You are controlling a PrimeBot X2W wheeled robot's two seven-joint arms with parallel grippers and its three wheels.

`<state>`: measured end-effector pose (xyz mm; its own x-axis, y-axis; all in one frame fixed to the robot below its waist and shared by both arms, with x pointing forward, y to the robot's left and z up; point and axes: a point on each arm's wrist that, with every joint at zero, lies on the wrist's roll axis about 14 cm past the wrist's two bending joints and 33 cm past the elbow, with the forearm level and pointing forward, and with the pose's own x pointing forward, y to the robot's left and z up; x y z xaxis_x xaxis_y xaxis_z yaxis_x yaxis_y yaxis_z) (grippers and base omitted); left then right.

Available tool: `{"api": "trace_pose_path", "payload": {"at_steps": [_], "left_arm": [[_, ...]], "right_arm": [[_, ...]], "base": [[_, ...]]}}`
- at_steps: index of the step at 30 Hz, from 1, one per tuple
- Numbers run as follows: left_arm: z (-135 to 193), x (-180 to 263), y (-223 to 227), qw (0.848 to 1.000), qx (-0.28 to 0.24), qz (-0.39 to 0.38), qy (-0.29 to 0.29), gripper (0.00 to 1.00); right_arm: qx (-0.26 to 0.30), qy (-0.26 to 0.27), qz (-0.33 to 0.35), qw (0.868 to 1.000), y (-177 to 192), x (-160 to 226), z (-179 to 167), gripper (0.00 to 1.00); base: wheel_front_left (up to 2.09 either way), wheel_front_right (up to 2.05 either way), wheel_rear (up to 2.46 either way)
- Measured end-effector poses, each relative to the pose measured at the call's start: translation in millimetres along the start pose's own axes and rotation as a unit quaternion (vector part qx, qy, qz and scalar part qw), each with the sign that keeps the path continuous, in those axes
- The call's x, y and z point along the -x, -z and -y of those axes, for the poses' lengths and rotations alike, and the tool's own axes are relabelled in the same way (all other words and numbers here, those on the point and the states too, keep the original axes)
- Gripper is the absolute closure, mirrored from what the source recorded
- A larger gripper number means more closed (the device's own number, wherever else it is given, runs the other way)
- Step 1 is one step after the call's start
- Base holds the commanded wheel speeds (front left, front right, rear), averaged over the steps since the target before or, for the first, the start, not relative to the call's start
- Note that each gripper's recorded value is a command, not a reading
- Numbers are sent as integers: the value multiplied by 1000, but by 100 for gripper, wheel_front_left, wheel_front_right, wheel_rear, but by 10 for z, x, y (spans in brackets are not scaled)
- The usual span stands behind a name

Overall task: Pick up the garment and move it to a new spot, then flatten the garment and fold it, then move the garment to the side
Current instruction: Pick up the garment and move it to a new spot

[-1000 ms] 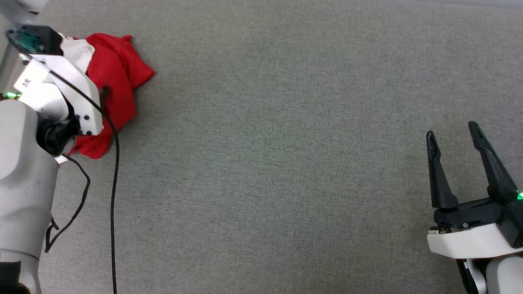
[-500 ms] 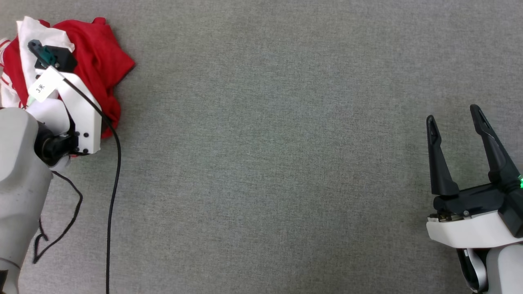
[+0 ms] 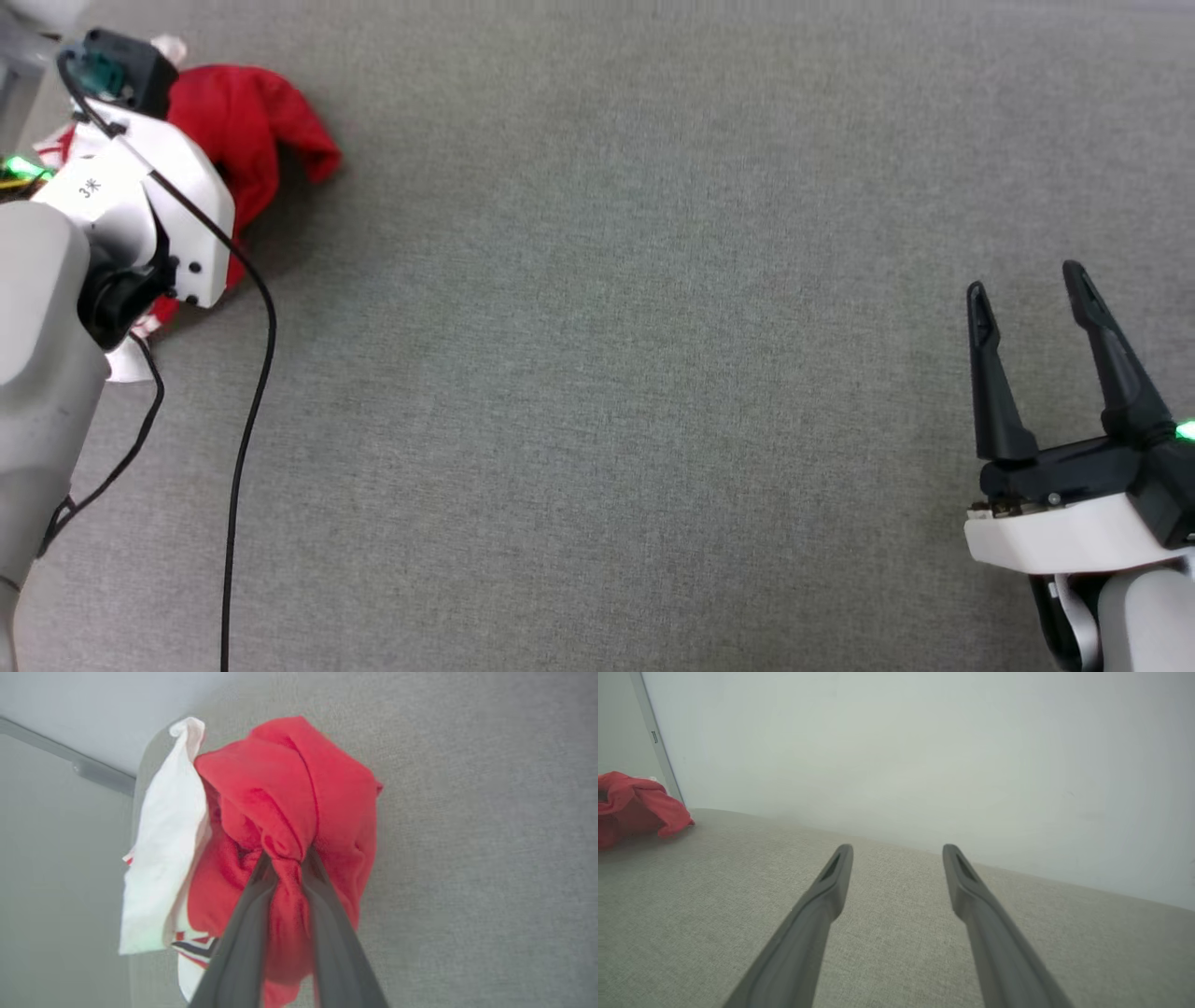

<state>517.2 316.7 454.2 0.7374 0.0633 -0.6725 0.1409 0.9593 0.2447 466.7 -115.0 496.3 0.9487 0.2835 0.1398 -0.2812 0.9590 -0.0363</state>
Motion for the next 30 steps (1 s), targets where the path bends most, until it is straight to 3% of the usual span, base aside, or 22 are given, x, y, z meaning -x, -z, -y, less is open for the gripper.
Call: {"api": "trace_pose_path", "payload": {"at_steps": [4,9,13,19,27,30], "left_arm": [[82,183,-394,997,-39,65,6,100],[474,373,-904,985,-89,145,43,100],[1173,523,-1323,960,-139,215,114,100],[2190,719,-1570,918,-184,273,221,100],[3525,1010,-1450,850,-232,298,367,100],[3887,1038,-1235,833,-237,281,413,100]], "right_arm": [[-5,4,11,1000,-138,60,-25,0],[-4,21,22,1000,-284,171,36,0],[4,51,25,998,-380,337,196,0],[18,97,28,995,-477,555,469,0],[34,158,22,987,-535,844,826,0],[30,176,18,984,-522,927,922,0]], "base": [[0,0,0],[0,0,0],[0,0,0],[0,0,0],[0,0,0],[0,0,0]]}}
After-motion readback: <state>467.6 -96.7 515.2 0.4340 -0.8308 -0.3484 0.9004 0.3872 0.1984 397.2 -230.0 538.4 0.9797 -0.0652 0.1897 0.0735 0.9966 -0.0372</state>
